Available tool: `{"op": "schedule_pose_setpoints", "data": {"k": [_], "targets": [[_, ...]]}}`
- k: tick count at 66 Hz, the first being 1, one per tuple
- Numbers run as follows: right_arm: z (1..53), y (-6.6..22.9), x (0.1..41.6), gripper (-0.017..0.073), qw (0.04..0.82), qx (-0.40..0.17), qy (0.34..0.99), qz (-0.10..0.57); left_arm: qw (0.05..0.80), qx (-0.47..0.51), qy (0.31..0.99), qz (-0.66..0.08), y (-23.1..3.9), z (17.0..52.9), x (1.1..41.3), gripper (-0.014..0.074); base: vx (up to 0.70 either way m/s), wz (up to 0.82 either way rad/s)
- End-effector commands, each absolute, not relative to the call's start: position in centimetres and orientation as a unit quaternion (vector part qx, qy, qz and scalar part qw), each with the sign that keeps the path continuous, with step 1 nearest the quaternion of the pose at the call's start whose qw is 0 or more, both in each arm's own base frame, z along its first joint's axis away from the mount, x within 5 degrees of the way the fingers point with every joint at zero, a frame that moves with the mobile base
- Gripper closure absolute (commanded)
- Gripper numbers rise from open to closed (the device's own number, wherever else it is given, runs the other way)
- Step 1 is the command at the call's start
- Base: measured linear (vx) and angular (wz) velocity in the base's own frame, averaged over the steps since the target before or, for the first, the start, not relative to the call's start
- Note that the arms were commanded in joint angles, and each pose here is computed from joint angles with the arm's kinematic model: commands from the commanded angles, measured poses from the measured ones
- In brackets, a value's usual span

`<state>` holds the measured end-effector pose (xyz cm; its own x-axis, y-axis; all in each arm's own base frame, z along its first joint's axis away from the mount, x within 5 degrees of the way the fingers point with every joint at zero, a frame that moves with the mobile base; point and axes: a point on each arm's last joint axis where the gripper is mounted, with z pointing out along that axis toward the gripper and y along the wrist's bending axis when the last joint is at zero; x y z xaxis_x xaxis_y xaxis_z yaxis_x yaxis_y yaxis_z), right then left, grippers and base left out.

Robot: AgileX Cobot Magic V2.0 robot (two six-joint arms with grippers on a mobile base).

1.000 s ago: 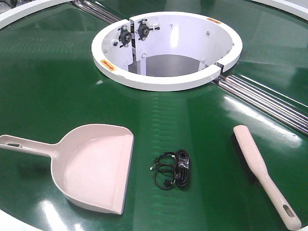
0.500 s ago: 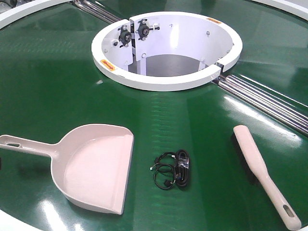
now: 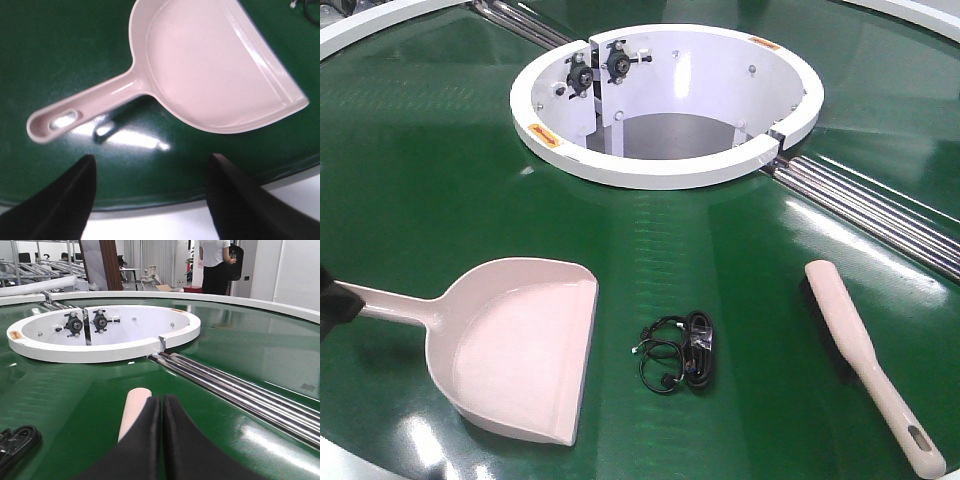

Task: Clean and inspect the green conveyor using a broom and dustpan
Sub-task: 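Lower the left gripper onto the pink dustpan handle and close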

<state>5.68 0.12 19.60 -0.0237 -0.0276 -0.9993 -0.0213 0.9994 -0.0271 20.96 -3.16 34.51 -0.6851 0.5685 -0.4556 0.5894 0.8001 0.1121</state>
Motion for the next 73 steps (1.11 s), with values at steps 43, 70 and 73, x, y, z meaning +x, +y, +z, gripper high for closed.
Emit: {"op": "schedule_pose_setpoints", "data": {"k": [43,70,73], "targets": [[19.7,0.1,5.6,0.0569,0.724,-0.018,0.690,-0.006,0.215,0.598,0.768,0.079,-3.3,32.1,28.1,0.0052,0.00,0.00],[19.7,0.1,5.6,0.0569,0.724,-0.018,0.690,-0.006,0.185,0.642,0.740,0.078,-3.4,29.8,29.8,0.0048,0.00,0.00],[19.7,0.1,5.6,0.0569,0.724,-0.018,0.690,-0.006,0.181,0.647,0.736,0.076,-3.4,29.4,30.0,0.0048,0.00,0.00]]}}
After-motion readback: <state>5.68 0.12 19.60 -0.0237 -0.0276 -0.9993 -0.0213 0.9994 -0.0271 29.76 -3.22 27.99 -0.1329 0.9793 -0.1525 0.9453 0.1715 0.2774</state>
